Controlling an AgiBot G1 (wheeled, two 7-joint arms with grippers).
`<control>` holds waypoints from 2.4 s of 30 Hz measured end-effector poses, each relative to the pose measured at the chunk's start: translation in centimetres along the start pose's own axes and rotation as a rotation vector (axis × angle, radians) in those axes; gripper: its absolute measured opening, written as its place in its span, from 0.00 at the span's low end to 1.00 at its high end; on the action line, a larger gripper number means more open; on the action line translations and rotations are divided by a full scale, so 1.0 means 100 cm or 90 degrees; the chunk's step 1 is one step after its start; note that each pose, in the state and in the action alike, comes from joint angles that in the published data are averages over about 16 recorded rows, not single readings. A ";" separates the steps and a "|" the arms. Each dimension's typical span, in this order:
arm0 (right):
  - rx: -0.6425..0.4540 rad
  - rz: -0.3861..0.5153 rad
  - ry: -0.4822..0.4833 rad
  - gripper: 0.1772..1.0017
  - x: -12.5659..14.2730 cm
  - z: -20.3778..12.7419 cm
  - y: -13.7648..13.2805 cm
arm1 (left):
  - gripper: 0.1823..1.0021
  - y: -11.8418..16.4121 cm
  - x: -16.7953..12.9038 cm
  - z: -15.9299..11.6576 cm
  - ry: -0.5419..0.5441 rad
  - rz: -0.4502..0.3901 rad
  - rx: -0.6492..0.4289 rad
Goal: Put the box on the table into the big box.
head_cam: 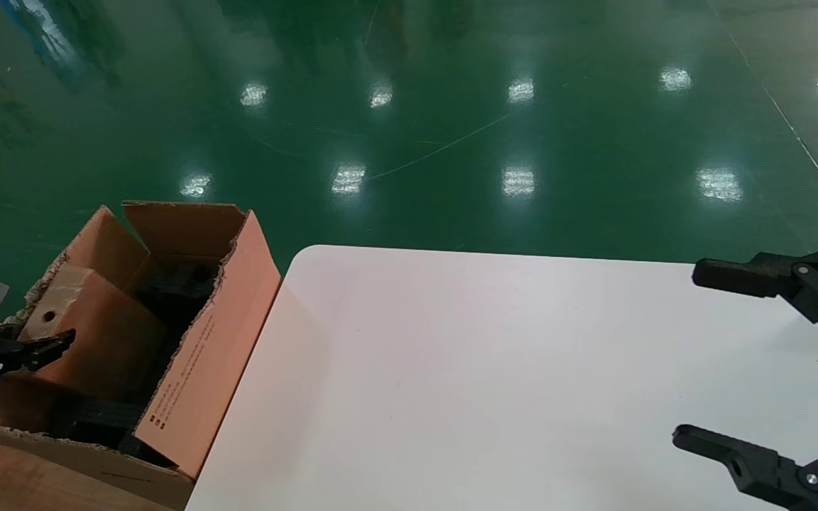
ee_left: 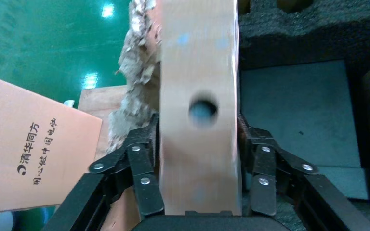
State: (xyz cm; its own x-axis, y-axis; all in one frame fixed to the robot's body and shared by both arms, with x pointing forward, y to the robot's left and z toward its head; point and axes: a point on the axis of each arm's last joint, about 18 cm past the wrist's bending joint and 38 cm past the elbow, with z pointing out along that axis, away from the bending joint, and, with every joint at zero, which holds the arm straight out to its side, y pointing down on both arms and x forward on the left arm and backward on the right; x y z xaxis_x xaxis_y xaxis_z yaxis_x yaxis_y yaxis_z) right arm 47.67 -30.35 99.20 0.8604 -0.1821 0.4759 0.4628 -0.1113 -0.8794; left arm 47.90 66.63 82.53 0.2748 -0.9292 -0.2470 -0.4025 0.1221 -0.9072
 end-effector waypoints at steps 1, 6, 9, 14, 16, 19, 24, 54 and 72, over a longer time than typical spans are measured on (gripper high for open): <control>0.000 0.000 0.000 1.00 0.000 0.000 0.000 | 0.44 0.000 0.000 0.000 0.000 0.000 0.000; 0.000 0.000 0.000 1.00 0.000 0.000 0.000 | 0.55 -0.003 0.003 -0.001 0.005 0.003 0.004; 0.000 0.000 0.000 1.00 0.000 0.000 0.000 | 0.62 -0.011 0.007 -0.002 0.014 0.010 0.015; 0.000 0.000 0.000 1.00 0.000 0.000 0.000 | 0.75 -0.036 0.023 -0.005 0.044 0.027 0.052; 0.000 0.000 0.000 1.00 0.000 0.000 0.000 | 0.79 -0.049 0.033 -0.008 0.062 0.037 0.073; 0.000 0.000 0.000 1.00 0.000 0.000 0.000 | 0.85 -0.071 0.050 -0.014 0.095 0.052 0.107; 0.000 0.000 0.000 1.00 0.000 0.000 0.000 | 0.92 -0.105 0.083 -0.025 0.162 0.070 0.164; 0.000 0.000 0.000 1.00 0.000 0.000 0.000 | 1.00 -0.159 0.202 -0.065 0.490 0.101 0.275; 0.000 0.000 0.000 1.00 0.000 0.000 0.000 | 1.00 -0.178 0.256 -0.109 0.699 0.164 0.363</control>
State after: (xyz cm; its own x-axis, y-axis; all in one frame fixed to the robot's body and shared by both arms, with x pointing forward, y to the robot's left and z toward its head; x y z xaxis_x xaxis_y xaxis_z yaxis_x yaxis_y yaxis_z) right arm 47.68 -30.37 99.20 0.8604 -0.1829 0.4756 0.4626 -0.1110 -0.8796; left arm 52.63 36.83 96.10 -0.7336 -0.6221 -0.2735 0.1710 0.2205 -0.9603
